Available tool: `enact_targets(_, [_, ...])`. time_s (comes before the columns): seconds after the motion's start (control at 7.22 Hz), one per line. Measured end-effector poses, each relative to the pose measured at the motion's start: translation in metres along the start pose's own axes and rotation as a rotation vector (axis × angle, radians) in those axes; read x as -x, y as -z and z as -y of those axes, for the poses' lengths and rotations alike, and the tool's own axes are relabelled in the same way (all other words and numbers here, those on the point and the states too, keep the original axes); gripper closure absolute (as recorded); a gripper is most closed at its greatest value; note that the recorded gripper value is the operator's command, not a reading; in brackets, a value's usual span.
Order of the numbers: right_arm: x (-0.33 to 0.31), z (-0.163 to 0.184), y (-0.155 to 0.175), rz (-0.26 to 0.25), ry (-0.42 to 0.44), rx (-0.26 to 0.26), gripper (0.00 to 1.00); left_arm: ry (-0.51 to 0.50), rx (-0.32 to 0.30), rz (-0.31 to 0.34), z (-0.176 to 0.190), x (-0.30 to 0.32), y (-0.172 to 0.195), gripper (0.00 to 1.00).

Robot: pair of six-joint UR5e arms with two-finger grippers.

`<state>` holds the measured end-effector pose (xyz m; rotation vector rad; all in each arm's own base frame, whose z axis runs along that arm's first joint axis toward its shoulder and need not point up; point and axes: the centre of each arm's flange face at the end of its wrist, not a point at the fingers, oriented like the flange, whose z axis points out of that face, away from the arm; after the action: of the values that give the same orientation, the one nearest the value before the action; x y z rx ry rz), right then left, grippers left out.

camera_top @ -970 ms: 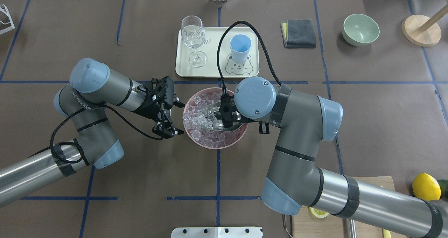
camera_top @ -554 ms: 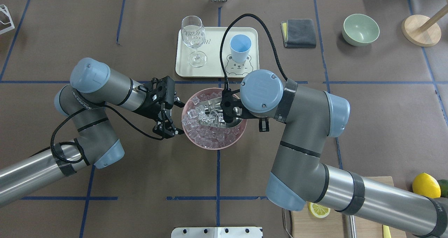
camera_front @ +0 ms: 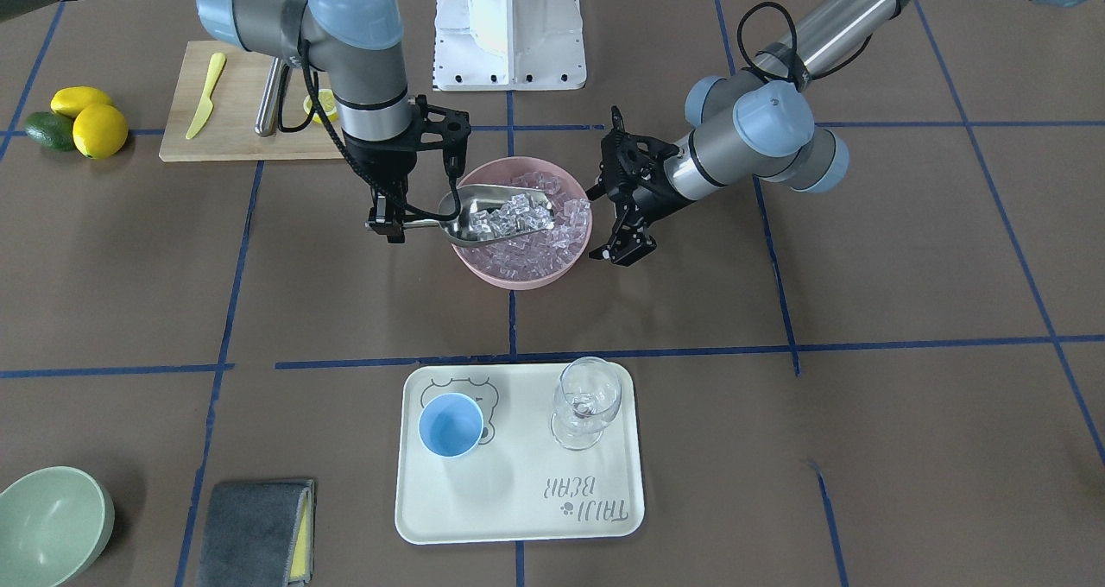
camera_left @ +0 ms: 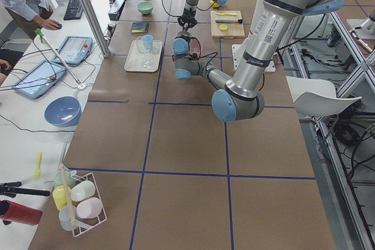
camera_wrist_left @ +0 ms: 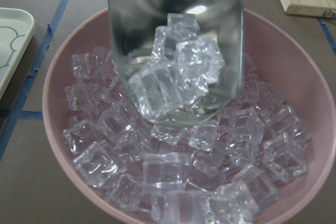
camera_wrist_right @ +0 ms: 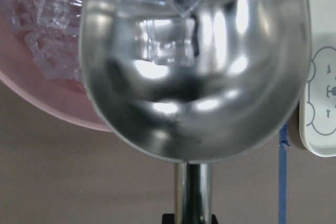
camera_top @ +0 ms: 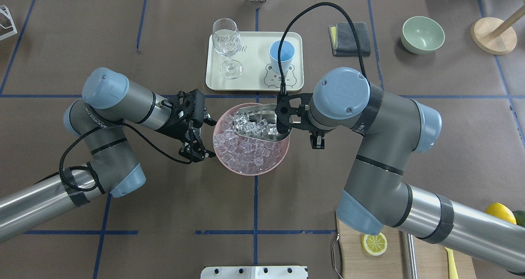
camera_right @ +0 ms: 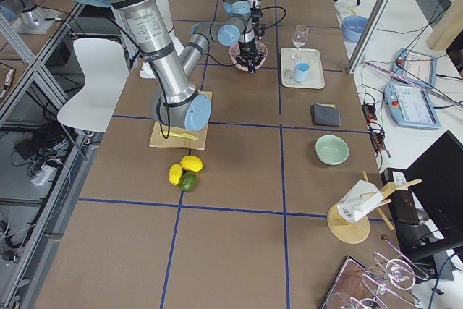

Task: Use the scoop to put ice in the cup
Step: 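Lift the ice-filled scoop toward the tray while the left arm withdraws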

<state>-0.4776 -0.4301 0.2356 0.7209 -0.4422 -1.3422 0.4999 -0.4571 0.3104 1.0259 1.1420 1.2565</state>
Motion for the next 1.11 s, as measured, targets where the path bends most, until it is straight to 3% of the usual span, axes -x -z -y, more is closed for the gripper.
enact_targets(0.28, [-0.019, -0.018, 0.018, 0.025, -0.074, -0.099, 1.00, 0.008, 0.012, 0.016, -0.003, 0.006, 0.003, 0.00])
enact_targets(0.55, [-0.037, -0.030, 0.036, 0.037, -0.154, -0.141, 1.00, 0.031, 0.037, 0.095, -0.018, 0.033, 0.029, 0.00])
enact_targets(0.83, [-0.056, -0.050, 0.059, 0.038, -0.259, -0.125, 1.00, 0.086, 0.074, 0.193, -0.051, 0.072, 0.080, 0.00])
enact_targets(1.11, [-0.083, -0.085, 0.094, 0.057, -0.442, -0.044, 1.00, 0.173, 0.129, 0.297, -0.075, 0.111, 0.144, 0.00])
